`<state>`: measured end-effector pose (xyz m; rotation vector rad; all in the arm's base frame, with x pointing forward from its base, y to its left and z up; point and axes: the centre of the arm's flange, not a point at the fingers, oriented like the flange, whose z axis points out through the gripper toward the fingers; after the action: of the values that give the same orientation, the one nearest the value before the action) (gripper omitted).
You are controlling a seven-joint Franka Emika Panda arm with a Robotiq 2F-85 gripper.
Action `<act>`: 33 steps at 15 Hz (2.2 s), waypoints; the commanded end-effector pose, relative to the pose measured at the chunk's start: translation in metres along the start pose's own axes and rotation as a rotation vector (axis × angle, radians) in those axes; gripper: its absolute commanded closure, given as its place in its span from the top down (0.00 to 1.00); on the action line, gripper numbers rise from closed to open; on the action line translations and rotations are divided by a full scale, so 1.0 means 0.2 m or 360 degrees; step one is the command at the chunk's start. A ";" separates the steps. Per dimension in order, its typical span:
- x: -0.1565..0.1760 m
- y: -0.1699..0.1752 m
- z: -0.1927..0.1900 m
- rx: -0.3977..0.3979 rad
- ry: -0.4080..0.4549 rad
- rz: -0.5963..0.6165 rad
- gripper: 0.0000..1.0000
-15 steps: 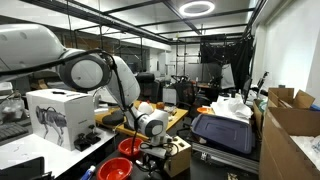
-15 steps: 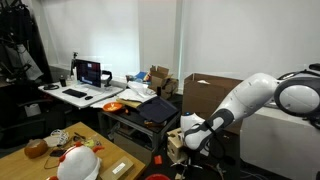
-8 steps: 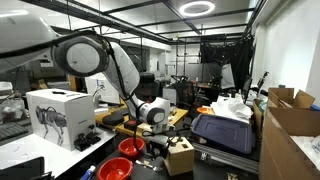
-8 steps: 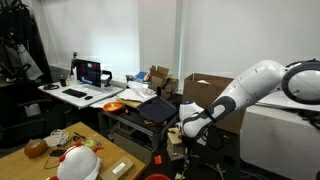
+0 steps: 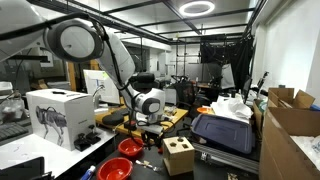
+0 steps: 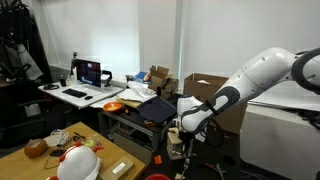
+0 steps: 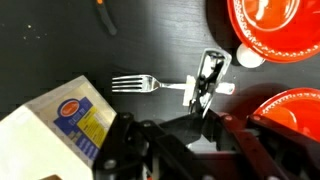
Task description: Move one fork towards you
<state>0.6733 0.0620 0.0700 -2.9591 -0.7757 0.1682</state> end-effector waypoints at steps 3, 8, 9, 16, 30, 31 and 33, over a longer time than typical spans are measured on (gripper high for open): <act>-0.11 -0.17 -0.09 0.0066 -0.0029 0.0005 0.00; -0.17 -0.26 -0.22 0.0044 -0.0035 -0.0012 0.00; -0.18 -0.28 -0.26 0.0042 -0.0032 -0.0014 0.00; -0.25 -0.38 -0.42 -0.0038 -0.0021 0.0112 0.00; -0.65 -0.34 -0.39 -0.0155 -0.0175 0.0916 0.00; -0.68 -0.34 -0.38 -0.0163 -0.0186 0.0961 0.00; -0.74 -0.31 -0.36 -0.0180 -0.0203 0.1058 0.00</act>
<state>0.5506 0.0493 0.1503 -3.1994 0.0841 0.3570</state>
